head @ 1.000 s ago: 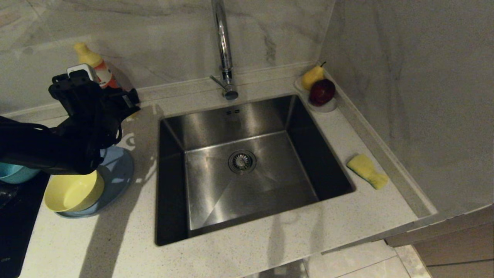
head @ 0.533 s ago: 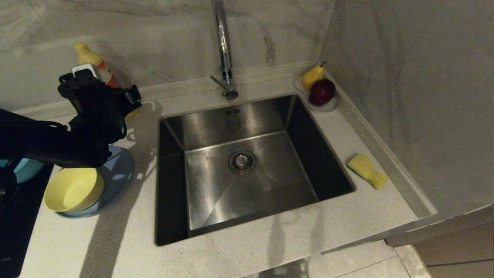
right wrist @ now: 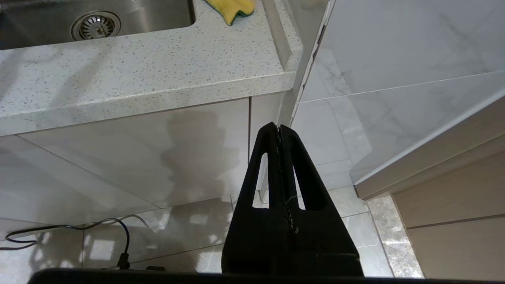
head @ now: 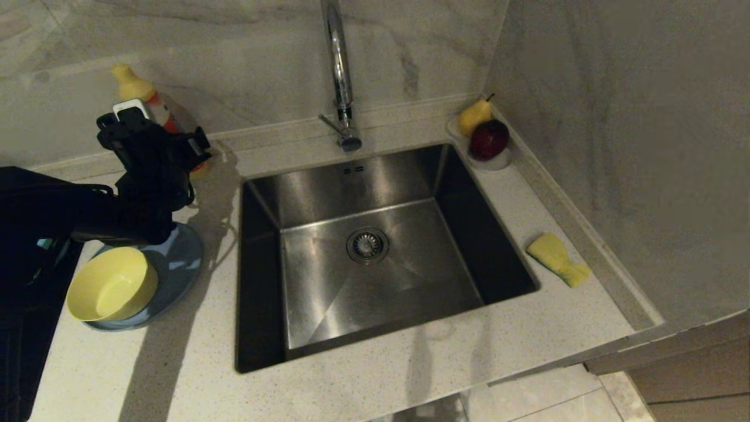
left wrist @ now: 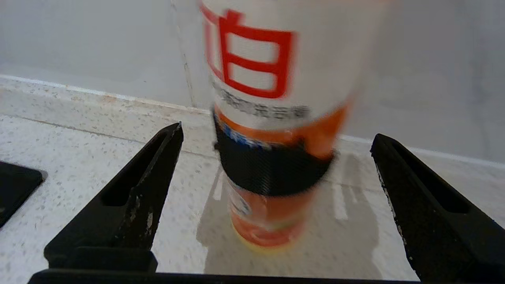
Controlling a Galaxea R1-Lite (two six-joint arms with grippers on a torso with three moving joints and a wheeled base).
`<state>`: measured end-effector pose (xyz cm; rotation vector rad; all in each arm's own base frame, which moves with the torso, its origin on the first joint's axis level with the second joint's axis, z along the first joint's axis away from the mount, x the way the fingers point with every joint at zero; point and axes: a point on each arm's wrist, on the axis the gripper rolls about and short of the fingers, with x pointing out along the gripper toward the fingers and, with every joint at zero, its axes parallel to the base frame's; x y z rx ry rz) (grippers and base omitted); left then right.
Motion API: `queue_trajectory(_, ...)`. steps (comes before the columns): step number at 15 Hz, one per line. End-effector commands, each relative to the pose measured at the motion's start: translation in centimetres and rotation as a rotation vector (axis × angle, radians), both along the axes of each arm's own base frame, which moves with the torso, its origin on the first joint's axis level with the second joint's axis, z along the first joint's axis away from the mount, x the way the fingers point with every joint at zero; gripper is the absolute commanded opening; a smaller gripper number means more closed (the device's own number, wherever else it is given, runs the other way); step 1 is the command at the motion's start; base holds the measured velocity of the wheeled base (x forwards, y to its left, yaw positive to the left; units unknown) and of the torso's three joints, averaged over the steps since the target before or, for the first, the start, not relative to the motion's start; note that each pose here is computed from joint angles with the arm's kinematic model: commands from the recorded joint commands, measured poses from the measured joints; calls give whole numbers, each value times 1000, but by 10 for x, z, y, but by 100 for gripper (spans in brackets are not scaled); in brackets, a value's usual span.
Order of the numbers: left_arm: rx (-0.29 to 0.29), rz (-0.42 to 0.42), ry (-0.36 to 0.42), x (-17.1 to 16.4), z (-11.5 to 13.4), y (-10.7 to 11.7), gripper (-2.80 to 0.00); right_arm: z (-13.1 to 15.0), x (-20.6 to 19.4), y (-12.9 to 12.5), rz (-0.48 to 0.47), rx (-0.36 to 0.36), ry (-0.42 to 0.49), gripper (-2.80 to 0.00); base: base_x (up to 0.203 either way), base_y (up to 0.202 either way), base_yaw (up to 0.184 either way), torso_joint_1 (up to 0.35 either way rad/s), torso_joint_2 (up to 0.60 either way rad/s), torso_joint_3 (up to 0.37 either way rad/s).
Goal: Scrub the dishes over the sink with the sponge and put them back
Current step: Grab the dish soap
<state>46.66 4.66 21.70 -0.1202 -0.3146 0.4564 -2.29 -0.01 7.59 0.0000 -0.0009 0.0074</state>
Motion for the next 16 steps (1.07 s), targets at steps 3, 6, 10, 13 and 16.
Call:
queue_trajectory(3, -1, 7, -15, 18, -5, 4, 0, 0, 0, 0, 0, 0, -1, -280, 0, 0, 0, 0, 0, 0)
queue_trajectory(6, 0, 8, -17, 28, -7, 5, 0, 0, 0, 0, 0, 0, -2, -280, 0, 0, 0, 0, 0, 0)
queue_trajectory(10, 2, 9, -37, 35, -2, 6, 0, 0, 0, 0, 0, -1, -2, -280, 0, 0, 0, 0, 0, 0)
queue_trajectory(13, 4, 3, -23, 37, -5, 6, 0, 0, 0, 0, 0, 0, -2, -280, 0, 0, 0, 0, 0, 0)
queue_trajectory(16, 4, 5, -27, 37, -4, 6, -280, 0, 0, 0, 0, 0, -1, -280, 0, 0, 0, 0, 0, 0)
